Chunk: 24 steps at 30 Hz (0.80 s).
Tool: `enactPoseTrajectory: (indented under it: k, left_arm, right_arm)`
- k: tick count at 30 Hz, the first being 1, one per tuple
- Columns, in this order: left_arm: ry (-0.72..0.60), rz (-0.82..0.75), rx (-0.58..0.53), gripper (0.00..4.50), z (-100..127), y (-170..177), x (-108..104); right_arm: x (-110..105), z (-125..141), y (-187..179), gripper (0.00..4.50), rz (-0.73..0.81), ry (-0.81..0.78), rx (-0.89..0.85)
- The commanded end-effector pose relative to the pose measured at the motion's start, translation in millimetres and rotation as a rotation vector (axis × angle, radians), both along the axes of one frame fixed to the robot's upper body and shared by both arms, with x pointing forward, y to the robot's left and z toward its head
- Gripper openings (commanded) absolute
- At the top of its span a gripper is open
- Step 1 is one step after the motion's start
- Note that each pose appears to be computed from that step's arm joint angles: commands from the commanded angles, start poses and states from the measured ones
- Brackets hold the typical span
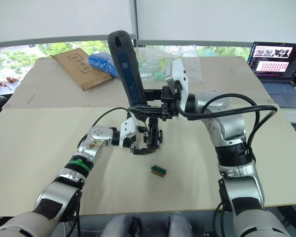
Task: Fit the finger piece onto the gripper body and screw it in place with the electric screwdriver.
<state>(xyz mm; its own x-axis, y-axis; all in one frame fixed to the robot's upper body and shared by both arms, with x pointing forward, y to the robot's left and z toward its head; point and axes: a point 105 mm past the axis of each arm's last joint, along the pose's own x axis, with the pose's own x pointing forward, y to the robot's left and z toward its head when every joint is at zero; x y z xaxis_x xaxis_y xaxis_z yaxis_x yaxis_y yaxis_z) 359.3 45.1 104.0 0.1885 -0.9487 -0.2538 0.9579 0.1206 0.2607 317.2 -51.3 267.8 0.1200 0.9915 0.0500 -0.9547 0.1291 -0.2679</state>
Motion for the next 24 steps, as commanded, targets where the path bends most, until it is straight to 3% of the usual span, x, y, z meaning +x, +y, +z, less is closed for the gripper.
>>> enactPoseTrajectory:
  k: [1, 3, 6, 12, 16, 24]
  left_arm:
    - [-0.032, -0.003, -0.02, 4.25, 5.4, -2.4, 1.8]
    - [-0.015, -0.005, -0.012, 3.75, 2.2, -1.5, 1.8]
    - [-0.007, -0.003, -0.004, 2.33, -0.6, 0.4, 2.7]
    - [-0.008, -0.001, 0.008, 2.28, -1.4, 3.4, 4.9]
    - [-0.011, 0.001, 0.014, 2.28, -0.8, 5.1, 6.7]
    - [-0.02, 0.003, 0.013, 2.28, 1.4, 5.5, 8.1]
  right_arm:
    - [-2.7, 7.1, -3.5, 1.88, -0.018, -0.028, 0.045]
    - [-3.2, 6.5, -3.9, 1.88, -0.023, -0.019, 0.061]
    - [-3.6, -6.3, -5.9, 1.88, -0.038, 0.017, 0.066]
    - [-5.4, -36.0, -8.9, 1.88, -0.038, 0.081, 0.021]
    - [-3.2, -61.7, -12.3, 1.88, -0.032, 0.001, -0.092]
    - [10.3, -70.1, -13.0, 1.88, -0.083, 0.159, -0.081]
